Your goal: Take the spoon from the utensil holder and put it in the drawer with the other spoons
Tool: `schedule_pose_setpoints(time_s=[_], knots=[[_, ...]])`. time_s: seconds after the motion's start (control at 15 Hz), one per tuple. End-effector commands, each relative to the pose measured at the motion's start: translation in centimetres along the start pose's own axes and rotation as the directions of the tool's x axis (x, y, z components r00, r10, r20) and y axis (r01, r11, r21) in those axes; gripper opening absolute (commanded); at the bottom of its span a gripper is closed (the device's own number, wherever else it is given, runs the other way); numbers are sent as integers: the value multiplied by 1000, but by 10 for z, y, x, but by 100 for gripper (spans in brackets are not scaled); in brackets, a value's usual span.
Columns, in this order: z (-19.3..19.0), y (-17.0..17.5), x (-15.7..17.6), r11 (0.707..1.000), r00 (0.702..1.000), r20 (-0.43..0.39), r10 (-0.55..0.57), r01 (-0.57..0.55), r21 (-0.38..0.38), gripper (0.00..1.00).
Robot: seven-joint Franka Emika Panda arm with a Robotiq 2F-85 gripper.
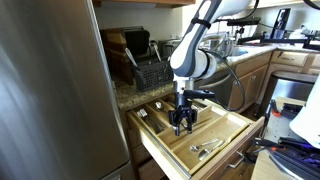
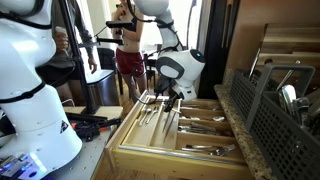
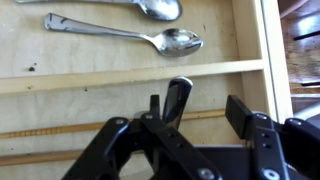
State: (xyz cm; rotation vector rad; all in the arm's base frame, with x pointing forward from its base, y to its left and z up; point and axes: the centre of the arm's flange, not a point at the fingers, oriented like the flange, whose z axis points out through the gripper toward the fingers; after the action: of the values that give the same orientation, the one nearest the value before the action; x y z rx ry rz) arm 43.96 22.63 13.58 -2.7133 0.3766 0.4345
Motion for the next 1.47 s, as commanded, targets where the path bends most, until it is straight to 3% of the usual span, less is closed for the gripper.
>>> schedule_pose_setpoints(time_s=[0.0, 0.53, 0.6, 0.67, 0.73, 0.93, 1.13, 1.4], knots=[[0, 2, -10, 999, 999, -28, 37, -38, -22, 46], [0, 4, -11, 999, 998, -27, 48, -49, -25, 48], [0, 5, -11, 998, 998, -27, 48, -49, -26, 43], [0, 5, -11, 998, 998, -27, 48, -48, -26, 26], [0, 5, -12, 998, 998, -28, 48, -49, -27, 25], [-1, 7, -12, 998, 998, -27, 50, -51, -28, 7], [-1, 7, -11, 998, 998, -28, 52, -53, -29, 1], [0, 8, -11, 998, 998, -27, 63, -63, -30, 5]])
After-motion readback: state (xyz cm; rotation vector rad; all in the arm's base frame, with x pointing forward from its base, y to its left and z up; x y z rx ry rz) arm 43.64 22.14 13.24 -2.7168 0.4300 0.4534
